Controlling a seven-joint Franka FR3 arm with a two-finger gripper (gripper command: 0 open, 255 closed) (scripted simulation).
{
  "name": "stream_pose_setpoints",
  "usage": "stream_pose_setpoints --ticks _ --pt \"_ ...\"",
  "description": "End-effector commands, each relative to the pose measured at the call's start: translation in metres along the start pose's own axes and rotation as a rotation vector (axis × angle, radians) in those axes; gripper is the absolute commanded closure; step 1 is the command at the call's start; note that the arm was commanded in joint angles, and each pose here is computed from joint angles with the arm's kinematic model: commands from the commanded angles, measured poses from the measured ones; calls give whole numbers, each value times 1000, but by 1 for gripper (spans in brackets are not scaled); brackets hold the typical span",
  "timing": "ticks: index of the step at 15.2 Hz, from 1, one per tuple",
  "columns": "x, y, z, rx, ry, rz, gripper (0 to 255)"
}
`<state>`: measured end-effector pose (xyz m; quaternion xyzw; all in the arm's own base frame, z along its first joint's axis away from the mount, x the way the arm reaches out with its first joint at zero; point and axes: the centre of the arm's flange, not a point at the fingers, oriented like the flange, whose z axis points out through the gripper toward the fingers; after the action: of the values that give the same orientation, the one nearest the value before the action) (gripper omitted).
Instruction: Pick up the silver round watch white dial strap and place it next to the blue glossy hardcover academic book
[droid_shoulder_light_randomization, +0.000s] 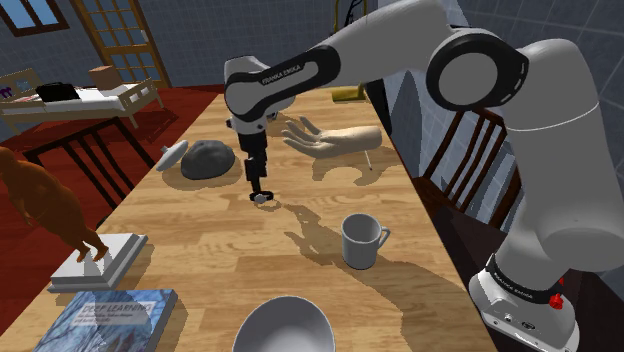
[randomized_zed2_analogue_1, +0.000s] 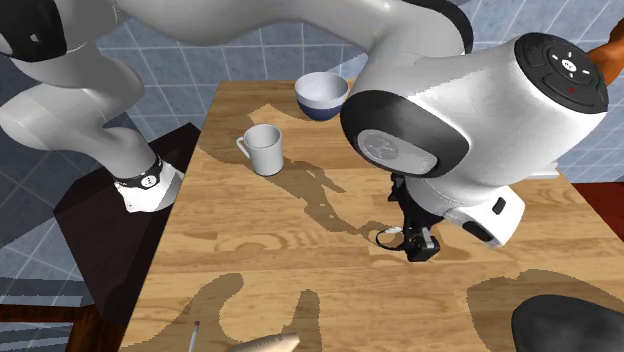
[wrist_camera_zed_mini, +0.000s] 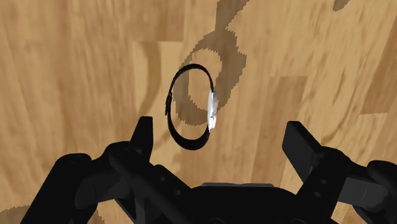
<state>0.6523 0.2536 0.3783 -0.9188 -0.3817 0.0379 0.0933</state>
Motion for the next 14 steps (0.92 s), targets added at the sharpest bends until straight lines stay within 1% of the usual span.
stream_pose_setpoints --ticks 1,5,13,14 --pt "3 0 10 1 1 -4 0" --pt "3 0 34 1 1 -4 0" --pt "3 0 34 1 1 -4 0" --pt "3 0 34 1 1 -4 255"
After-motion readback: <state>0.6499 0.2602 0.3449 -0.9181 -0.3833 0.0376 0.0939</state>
